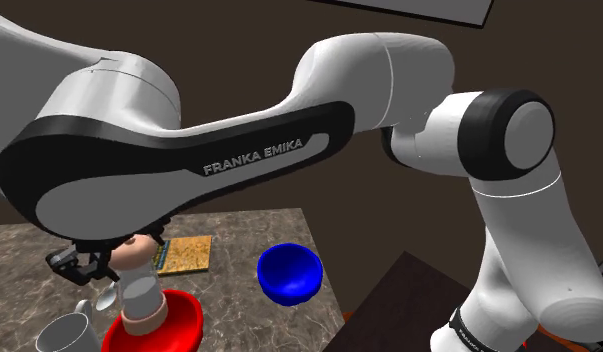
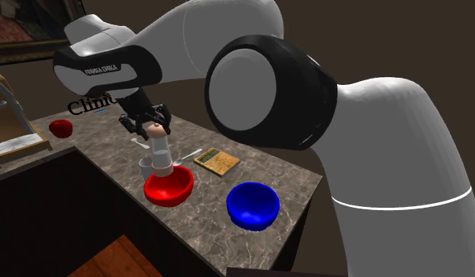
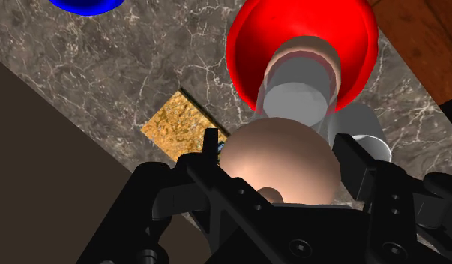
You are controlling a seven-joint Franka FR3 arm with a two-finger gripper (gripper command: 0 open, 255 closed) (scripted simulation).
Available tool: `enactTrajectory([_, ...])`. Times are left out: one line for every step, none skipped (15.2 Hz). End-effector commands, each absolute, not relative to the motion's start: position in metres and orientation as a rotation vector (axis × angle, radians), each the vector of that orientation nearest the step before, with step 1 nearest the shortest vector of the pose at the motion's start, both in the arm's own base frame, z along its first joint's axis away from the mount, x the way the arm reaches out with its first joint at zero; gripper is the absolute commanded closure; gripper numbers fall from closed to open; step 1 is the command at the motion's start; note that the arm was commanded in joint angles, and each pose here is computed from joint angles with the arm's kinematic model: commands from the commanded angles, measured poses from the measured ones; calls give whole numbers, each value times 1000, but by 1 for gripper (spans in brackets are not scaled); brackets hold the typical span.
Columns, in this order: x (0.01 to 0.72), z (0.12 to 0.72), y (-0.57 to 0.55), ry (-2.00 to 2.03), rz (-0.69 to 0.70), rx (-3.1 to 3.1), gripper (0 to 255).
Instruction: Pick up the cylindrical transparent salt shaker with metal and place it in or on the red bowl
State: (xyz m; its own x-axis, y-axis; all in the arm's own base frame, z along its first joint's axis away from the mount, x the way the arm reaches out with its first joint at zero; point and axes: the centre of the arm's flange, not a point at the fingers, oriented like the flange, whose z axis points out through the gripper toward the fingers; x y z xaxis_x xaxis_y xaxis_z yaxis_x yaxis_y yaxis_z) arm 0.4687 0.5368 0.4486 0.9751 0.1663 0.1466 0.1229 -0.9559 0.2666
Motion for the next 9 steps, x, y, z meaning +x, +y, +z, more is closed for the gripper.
enactTrajectory([468, 438, 537, 213, 245, 2865, 255])
enactTrajectory([468, 433, 537, 213, 245, 2865, 255])
enactTrajectory([468, 427, 537, 213, 245, 2865, 255])
enactTrajectory([468, 422, 537, 213, 245, 2865, 255])
enactTrajectory([468, 417, 537, 213, 245, 2865, 255])
enactTrajectory([468, 412, 537, 213, 245, 2865, 255])
enactTrajectory([468, 406, 537, 213, 245, 2865, 255])
enactTrajectory([468, 401, 537, 213, 245, 2865, 255])
enactTrajectory([468, 392, 537, 213, 245, 2865, 255])
